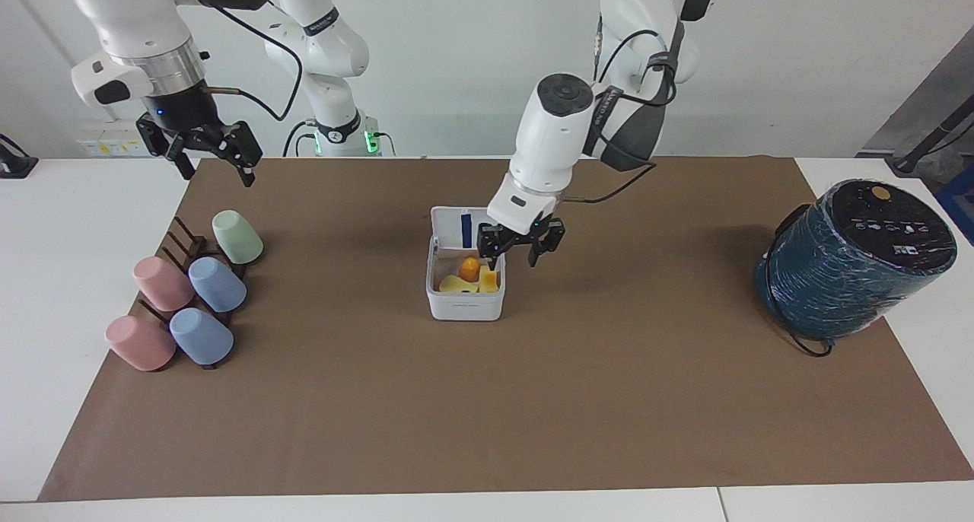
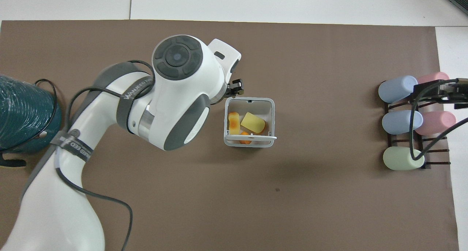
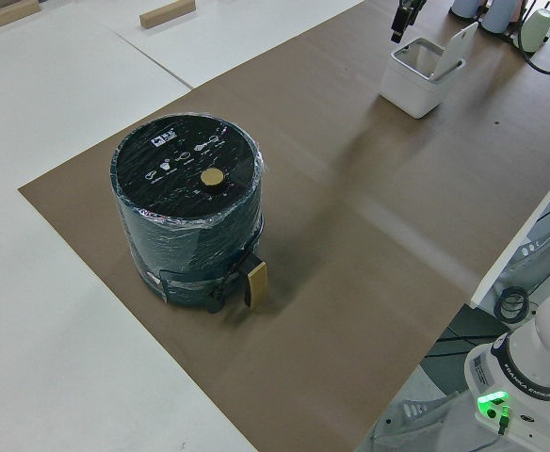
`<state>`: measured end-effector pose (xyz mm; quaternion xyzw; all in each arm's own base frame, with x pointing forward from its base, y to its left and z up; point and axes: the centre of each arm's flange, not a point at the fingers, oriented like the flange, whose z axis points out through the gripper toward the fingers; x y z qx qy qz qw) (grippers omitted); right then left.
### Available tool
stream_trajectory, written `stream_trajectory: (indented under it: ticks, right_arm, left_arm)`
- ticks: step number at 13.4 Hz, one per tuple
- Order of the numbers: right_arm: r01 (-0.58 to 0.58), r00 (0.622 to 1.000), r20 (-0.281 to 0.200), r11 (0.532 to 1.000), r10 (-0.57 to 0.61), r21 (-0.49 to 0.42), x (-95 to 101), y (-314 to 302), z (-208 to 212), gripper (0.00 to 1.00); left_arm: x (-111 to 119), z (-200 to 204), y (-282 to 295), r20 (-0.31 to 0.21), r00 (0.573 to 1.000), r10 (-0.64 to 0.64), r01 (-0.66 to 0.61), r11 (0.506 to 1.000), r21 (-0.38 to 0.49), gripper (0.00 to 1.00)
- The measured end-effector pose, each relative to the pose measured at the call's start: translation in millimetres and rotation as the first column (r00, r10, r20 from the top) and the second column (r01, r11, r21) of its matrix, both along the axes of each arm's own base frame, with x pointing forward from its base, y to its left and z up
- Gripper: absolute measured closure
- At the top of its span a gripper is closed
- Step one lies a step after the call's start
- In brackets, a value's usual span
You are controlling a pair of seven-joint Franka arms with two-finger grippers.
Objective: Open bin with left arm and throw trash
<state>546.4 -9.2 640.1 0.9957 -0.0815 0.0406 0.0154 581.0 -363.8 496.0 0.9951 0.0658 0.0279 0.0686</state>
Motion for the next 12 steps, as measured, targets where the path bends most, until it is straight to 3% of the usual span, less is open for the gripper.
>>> stream_trajectory:
  ticks: [6,9,12]
  right_arm:
    - [-0.005,1.000,-0.002,1.000,0.005,0.000,0.0,2.7,-0.5,0.00]
    - [-0.013,1.000,-0.002,1.000,0.013,0.000,0.0,7.1,-0.6,0.00]
    - [-0.008,1.000,-0.001,1.000,0.008,0.006,-0.3,2.5,-0.1,0.00]
  left_arm:
    - [35.5,44.4,140.7,-0.078,0.990,-0.120,0.125,0.990,0.062,0.23]
    - [31.4,83.2,221.0,-0.089,0.977,-0.194,0.201,0.977,0.073,0.23]
    - [11.7,112.9,259.2,-0.124,0.968,-0.218,0.236,0.960,0.154,0.23]
